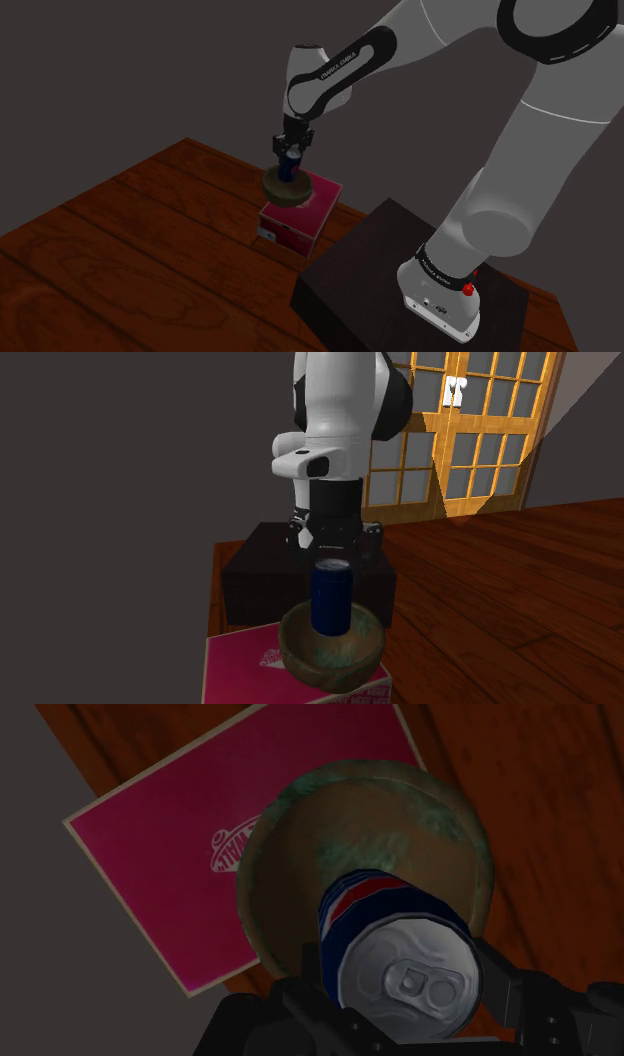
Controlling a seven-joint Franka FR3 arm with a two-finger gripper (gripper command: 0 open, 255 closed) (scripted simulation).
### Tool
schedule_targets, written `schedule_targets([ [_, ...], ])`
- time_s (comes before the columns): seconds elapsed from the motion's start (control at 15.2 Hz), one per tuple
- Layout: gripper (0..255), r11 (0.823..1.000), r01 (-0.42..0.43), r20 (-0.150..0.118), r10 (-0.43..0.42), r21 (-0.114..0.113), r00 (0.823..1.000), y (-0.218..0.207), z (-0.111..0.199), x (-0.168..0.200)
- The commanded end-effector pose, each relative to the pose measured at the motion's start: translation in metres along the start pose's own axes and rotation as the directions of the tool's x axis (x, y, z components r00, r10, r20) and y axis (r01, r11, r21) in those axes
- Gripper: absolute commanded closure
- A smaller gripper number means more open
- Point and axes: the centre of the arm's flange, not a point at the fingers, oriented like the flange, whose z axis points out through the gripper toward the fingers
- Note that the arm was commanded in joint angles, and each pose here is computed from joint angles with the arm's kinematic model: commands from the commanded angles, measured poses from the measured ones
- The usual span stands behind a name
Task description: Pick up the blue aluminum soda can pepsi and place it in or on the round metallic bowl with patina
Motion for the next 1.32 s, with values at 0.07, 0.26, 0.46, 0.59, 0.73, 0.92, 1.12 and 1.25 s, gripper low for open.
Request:
schedule_targets([
  [0.07, 255, 1.0, 0.0, -0.001, 0.0, 0.0, 1.0, 0.0, 0.007, 0.0],
  [0.26, 255, 1.0, 0.0, -0.001, 0.0, 0.0, 1.0, 0.0, 0.007, 0.0],
  [0.46, 255, 1.0, 0.0, -0.001, 0.0, 0.0, 1.0, 0.0, 0.007, 0.0],
  [0.59, 0, 1.0, 0.0, -0.001, 0.0, 0.0, 1.0, 0.0, 0.007, 0.0],
  [0.73, 0, 1.0, 0.0, -0.001, 0.0, 0.0, 1.0, 0.0, 0.007, 0.0],
  [0.92, 0, 1.0, 0.0, -0.001, 0.0, 0.0, 1.0, 0.0, -0.006, 0.0],
  [1.12, 0, 1.0, 0.0, -0.001, 0.0, 0.0, 1.0, 0.0, -0.043, 0.0],
  [1.25, 0, 1.0, 0.0, -0.001, 0.0, 0.0, 1.0, 0.0, -0.043, 0.0],
])
